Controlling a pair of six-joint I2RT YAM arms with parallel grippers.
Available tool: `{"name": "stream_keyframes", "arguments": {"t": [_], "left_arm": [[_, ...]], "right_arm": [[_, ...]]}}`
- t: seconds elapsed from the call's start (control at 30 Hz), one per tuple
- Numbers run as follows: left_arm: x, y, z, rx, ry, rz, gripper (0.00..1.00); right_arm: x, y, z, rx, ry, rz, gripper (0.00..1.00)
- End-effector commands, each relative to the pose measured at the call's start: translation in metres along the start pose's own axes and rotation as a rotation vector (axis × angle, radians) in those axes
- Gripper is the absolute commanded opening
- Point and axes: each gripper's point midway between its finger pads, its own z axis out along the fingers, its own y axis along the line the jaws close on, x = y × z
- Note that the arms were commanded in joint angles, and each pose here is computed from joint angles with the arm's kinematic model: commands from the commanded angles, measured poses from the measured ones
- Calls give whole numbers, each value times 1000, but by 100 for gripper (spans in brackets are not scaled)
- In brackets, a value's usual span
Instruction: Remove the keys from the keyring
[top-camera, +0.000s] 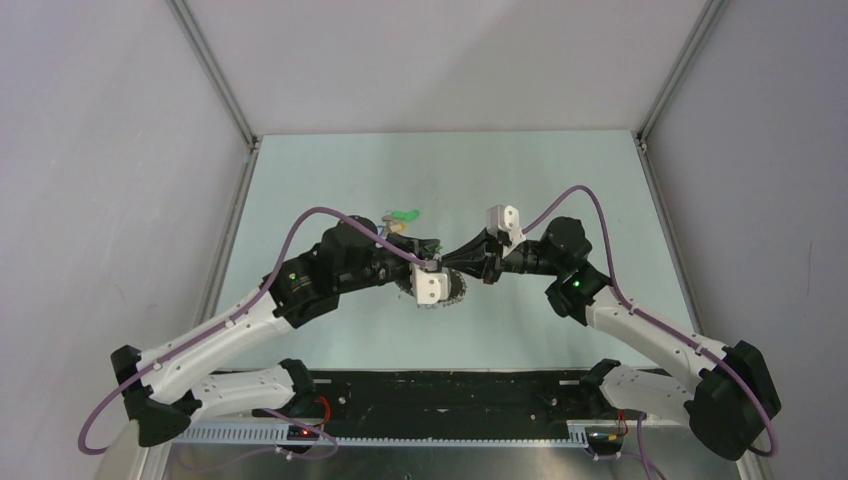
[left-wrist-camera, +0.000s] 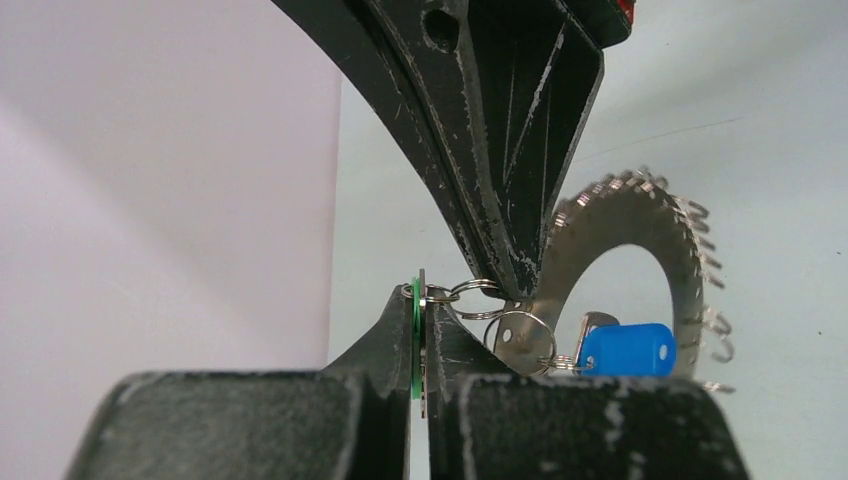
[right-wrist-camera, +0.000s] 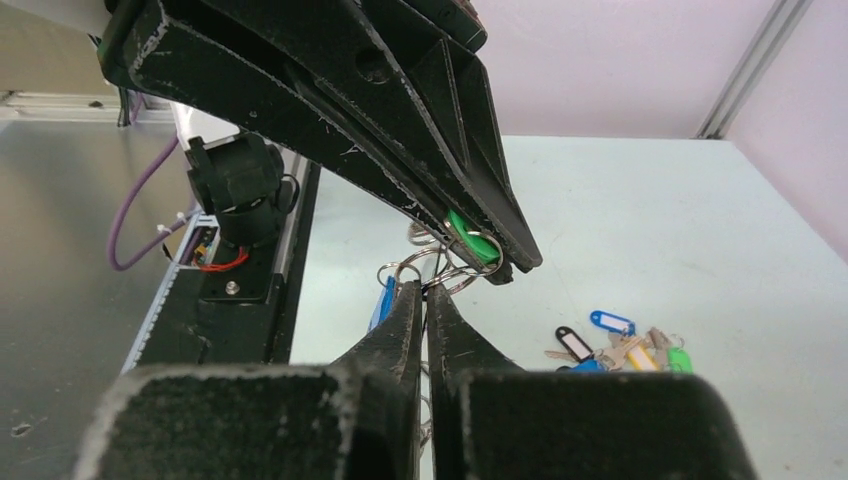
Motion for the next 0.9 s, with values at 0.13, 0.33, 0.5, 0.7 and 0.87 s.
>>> {"name": "stream_keyframes", "arguments": {"t": [0.13, 0.33, 0.5, 0.7, 0.87], "left_arm": [[-17, 25, -8, -108, -50, 36, 0], [-6, 21, -8, -113, -6, 108, 0], [-5, 18, -8, -111, -15, 136, 0], [-6, 22, -12, -137, -14, 142, 0], [-7, 22, -13, -144, -23, 143, 0]], "right_arm": [[-36, -9, 8, 21, -46, 174, 0], [-38, -12, 10, 32, -7, 399, 0], [-41, -21, 11, 33, 20, 661, 0], [-35, -37, 10, 82, 30, 903, 0], [-19, -46, 12, 132, 61, 1057, 0]]}}
